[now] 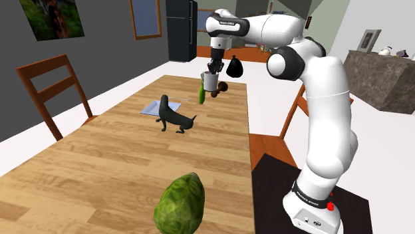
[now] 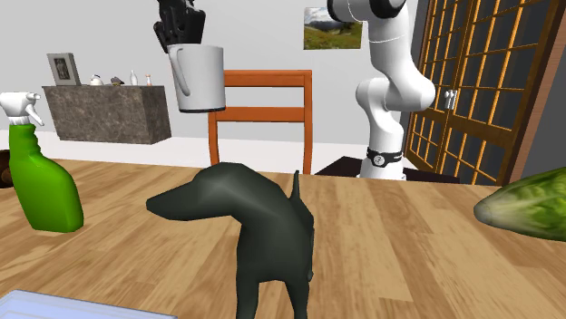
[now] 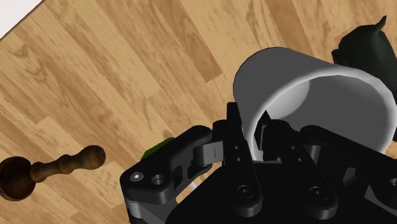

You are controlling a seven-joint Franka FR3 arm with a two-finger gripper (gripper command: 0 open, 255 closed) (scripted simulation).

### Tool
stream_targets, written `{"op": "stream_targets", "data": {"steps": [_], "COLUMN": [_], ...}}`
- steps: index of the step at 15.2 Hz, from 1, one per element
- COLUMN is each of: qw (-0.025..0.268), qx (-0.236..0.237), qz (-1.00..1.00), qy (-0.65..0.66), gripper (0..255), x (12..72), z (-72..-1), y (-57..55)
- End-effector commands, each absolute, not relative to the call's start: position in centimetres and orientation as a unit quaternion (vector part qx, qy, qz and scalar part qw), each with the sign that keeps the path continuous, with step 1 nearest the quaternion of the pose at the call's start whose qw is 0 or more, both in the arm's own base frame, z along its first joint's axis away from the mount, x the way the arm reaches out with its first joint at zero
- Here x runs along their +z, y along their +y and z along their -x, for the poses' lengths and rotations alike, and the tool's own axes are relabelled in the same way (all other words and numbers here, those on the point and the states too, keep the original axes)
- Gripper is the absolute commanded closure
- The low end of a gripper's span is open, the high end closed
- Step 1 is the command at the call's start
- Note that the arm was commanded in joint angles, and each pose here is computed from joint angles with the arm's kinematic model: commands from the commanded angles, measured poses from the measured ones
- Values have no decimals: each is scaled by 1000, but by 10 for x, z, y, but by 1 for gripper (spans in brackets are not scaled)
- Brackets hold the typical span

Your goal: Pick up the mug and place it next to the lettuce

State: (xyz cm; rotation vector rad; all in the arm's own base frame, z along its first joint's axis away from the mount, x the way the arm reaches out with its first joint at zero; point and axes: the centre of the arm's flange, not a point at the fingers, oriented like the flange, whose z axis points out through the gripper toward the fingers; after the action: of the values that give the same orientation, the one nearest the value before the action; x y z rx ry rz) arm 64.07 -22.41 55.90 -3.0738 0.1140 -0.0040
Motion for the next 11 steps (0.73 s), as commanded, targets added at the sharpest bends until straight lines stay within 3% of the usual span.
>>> {"op": "stream_targets", "data": {"steps": [1,11], "qw": [33,33], "qx": [-2,-2], "qz": [999,999], "qy": [37,37], "gripper": [255,255], "x": [557,557], "z": [-625,-550], "y": [-204,-96]}}
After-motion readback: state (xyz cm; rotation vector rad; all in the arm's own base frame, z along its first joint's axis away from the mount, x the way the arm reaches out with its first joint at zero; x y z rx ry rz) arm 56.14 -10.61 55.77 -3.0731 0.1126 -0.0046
